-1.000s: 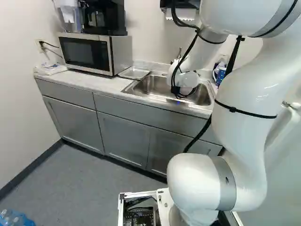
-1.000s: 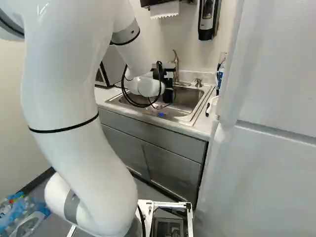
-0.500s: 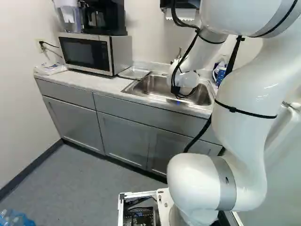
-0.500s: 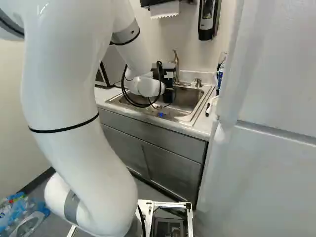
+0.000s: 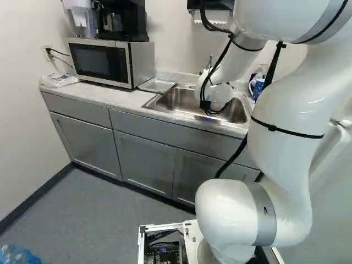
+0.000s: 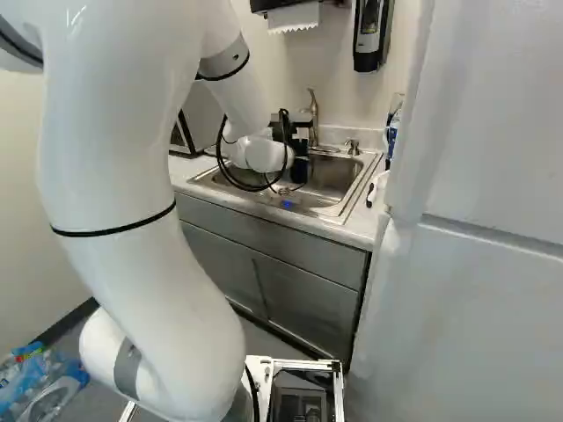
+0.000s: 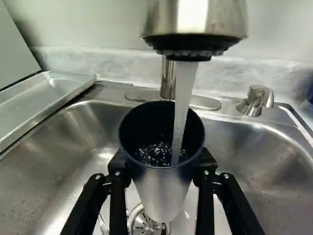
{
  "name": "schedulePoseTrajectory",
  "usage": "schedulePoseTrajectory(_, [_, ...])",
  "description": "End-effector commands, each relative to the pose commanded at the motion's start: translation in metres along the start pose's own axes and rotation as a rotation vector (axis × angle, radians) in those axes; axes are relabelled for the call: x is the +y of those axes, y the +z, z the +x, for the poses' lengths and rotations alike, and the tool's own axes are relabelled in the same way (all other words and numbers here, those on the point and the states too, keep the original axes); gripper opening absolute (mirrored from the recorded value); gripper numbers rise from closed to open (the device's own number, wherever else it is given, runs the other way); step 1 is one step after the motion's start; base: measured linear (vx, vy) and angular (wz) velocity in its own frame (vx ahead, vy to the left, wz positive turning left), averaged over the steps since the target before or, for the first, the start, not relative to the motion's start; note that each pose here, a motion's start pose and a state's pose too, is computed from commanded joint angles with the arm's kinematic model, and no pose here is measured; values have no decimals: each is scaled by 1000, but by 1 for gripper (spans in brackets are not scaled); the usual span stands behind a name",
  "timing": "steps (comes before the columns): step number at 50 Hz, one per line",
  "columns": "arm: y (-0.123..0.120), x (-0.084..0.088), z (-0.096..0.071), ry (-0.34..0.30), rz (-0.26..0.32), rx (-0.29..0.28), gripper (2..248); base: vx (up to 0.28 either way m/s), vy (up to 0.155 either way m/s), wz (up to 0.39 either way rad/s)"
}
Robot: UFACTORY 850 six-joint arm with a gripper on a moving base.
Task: Rinse the cup and place it in the tray
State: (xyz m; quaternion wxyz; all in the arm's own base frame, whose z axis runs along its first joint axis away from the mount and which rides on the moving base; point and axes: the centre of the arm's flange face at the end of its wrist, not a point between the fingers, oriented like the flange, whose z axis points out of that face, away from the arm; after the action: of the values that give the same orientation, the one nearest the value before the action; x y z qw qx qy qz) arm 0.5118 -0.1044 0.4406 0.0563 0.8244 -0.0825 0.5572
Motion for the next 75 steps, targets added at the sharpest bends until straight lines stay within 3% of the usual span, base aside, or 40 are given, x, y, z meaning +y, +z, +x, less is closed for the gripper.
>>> schedulePoseTrajectory(75, [0, 0, 0, 0, 0, 0, 126, 0, 0, 0])
